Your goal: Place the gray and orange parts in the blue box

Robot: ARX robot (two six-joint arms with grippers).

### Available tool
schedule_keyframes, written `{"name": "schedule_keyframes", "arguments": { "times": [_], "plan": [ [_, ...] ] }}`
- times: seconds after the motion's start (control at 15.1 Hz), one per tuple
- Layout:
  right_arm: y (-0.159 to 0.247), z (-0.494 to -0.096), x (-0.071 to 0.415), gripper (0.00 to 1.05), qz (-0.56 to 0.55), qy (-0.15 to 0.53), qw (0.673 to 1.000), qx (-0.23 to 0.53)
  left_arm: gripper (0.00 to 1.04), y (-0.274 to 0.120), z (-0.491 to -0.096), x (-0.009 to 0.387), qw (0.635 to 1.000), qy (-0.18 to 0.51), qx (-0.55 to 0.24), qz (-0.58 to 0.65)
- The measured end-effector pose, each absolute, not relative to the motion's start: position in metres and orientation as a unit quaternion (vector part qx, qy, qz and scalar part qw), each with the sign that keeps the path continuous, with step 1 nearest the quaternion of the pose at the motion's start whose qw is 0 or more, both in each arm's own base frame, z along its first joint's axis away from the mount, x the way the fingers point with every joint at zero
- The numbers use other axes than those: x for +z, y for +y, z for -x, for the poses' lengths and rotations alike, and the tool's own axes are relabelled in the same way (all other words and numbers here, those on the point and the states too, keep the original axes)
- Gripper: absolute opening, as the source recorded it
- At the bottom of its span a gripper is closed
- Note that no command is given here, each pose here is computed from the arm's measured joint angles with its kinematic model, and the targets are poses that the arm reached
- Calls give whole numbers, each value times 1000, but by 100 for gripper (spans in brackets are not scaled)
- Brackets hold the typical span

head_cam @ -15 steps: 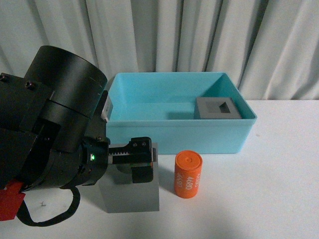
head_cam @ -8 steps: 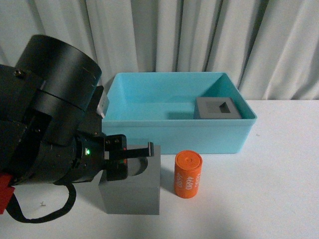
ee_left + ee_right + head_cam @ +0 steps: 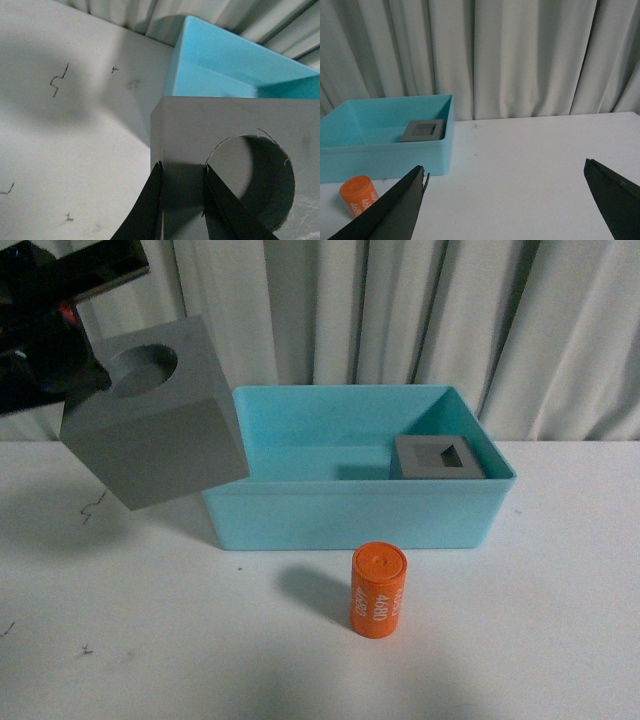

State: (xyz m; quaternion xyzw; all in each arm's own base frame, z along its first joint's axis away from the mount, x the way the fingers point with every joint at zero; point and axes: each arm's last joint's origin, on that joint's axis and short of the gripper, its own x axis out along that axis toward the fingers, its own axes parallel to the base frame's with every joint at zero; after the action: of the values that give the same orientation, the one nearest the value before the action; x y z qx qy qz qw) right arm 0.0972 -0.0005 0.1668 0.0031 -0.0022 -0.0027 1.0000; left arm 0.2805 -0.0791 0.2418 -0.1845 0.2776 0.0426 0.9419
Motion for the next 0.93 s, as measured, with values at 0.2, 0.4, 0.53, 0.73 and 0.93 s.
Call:
{"name": "schedule_keyframes", "arguments": {
  "times": [0.2, 0.4, 0.53, 0.73, 0.93],
  "plan": [
    [0, -97, 167, 98, -3, -2, 1000, -3, 17, -90, -307, 256, 952, 252, 22, 174],
    [0, -97, 167, 98, -3, -2, 1000, -3, 17, -107, -343, 259, 959, 242, -6, 149],
    [0, -97, 167, 98, -3, -2, 1000, -2, 17, -118, -365, 257, 961, 241, -23, 135],
    [0, -97, 167, 98, -3, -2, 1000, -3, 17, -127, -391, 240, 961, 254, -29, 107],
    [0, -97, 167, 98, -3, -2, 1000, -3, 17, -129, -400, 220, 957, 275, -30, 90]
  ]
}}
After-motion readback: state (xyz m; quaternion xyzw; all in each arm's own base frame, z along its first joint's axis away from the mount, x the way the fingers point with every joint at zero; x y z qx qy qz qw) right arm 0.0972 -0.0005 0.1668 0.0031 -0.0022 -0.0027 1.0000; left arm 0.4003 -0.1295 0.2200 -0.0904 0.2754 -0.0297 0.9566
